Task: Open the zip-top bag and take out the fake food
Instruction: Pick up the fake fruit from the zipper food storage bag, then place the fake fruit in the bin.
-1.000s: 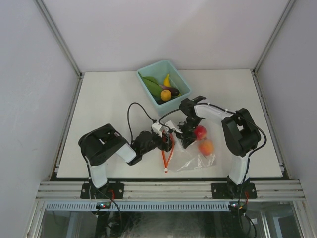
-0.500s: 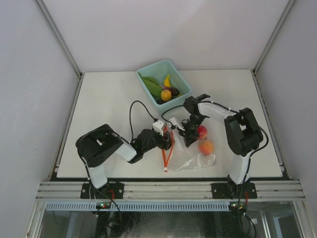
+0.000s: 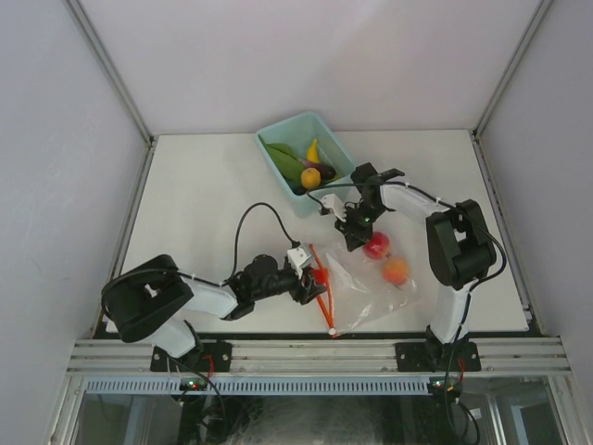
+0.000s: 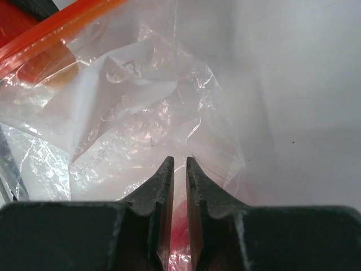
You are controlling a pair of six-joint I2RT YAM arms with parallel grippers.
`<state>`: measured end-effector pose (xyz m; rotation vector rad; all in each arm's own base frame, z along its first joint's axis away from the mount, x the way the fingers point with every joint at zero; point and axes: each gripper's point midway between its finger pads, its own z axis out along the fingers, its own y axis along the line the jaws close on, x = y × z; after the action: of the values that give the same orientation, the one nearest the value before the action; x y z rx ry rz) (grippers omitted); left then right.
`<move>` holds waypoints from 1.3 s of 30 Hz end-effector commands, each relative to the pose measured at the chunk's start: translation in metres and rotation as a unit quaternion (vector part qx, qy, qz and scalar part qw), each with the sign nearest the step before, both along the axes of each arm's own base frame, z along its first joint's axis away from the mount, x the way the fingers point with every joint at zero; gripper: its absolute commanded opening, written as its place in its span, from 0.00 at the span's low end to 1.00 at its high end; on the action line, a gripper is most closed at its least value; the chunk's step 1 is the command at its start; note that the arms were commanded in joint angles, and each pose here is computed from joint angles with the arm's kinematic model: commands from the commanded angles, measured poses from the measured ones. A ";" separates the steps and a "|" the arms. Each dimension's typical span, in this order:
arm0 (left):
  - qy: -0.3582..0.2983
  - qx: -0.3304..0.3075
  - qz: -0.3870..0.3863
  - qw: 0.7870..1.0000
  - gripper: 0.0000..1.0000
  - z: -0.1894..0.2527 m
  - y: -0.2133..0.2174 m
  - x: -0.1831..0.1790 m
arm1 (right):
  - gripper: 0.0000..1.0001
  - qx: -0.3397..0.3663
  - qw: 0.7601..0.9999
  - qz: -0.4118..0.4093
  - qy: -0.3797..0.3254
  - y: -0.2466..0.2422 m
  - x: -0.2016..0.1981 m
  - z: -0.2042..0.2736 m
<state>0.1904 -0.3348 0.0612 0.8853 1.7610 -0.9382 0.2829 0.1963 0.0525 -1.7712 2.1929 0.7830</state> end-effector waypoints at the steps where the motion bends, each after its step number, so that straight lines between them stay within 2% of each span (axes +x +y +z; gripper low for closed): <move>1: 0.003 0.016 0.016 1.000 0.33 -0.003 0.019 -0.002 | 0.14 0.035 0.999 -0.021 -0.025 0.006 0.014 0.022; 8: 0.045 0.001 0.060 0.997 0.33 0.006 0.039 0.005 | 0.17 0.134 0.990 0.000 -0.043 0.016 0.006 0.070; 11: 0.072 -0.018 0.070 0.995 0.32 0.014 0.045 0.006 | 0.25 0.182 0.982 0.025 -0.053 0.022 -0.005 0.094; 16: 0.119 -0.070 0.068 0.988 0.31 0.035 0.052 0.003 | 0.49 0.254 0.960 0.080 -0.086 0.032 -0.025 0.130; 19: 0.143 -0.110 0.054 0.982 0.31 0.055 0.055 0.000 | 0.65 0.295 0.939 0.121 -0.130 0.035 -0.036 0.151; 24: 0.170 -0.164 -0.029 0.971 0.31 0.098 0.043 -0.017 | 0.89 0.343 0.899 0.192 -0.194 0.038 -0.055 0.179; 25: 0.181 -0.174 -0.042 0.967 0.31 0.107 0.040 -0.019 | 0.91 0.347 0.892 0.204 -0.206 0.039 -0.057 0.184; 31: 0.278 -0.229 -0.086 0.929 0.31 0.147 0.016 -0.013 | 0.92 0.343 0.853 0.264 -0.292 0.048 -0.067 0.217; 36: 0.319 -0.350 -0.123 0.872 0.29 0.196 0.009 -0.002 | 0.92 0.351 0.839 0.264 -0.322 0.055 -0.075 0.239; 39: 0.351 -0.358 -0.117 0.857 0.28 0.198 0.001 0.007 | 0.91 0.356 0.838 0.265 -0.316 0.058 -0.083 0.243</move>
<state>0.1975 -0.3297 0.1990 0.2869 1.8276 -1.8894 0.2046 0.2458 0.2659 -1.8662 0.9123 0.8295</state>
